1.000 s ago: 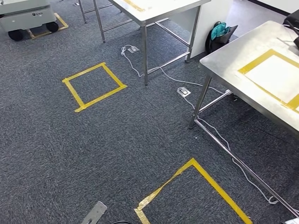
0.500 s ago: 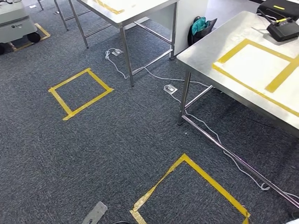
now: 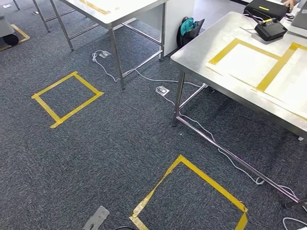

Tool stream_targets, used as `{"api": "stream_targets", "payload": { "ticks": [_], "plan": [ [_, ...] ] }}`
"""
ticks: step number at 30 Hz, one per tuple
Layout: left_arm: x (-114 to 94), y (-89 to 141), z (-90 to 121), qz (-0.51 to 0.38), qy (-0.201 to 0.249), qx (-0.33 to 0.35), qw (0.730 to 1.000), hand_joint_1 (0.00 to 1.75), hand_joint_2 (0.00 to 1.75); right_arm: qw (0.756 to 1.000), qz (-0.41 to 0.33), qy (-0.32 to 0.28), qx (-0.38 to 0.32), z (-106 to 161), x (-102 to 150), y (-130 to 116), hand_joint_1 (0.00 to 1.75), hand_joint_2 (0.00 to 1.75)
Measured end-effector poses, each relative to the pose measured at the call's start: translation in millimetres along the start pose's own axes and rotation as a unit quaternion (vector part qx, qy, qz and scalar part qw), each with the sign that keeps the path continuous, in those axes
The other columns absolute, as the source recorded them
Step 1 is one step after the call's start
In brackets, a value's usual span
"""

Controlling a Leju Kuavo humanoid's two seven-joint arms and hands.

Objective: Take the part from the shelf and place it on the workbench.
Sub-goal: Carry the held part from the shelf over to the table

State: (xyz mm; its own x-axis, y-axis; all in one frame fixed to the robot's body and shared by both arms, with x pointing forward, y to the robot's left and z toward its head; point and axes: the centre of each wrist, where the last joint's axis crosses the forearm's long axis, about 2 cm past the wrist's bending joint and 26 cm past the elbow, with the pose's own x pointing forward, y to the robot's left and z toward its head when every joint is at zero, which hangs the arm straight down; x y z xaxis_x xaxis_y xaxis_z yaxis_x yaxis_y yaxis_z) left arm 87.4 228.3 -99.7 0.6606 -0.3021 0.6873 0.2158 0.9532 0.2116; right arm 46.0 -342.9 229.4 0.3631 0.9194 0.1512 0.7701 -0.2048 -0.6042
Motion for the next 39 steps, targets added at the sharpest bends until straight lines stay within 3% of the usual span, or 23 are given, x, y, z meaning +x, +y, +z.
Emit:
{"api": "stream_targets", "payload": {
  "ticks": [39],
  "plan": [
    [0.2,3.7,-1.3,-0.004,-0.003,0.003,1.000,0.00,1.75,1.000,-0.007,-0.005,-0.005,-1.8,3.6,-1.8,1.69,1.75]
  ]
}}
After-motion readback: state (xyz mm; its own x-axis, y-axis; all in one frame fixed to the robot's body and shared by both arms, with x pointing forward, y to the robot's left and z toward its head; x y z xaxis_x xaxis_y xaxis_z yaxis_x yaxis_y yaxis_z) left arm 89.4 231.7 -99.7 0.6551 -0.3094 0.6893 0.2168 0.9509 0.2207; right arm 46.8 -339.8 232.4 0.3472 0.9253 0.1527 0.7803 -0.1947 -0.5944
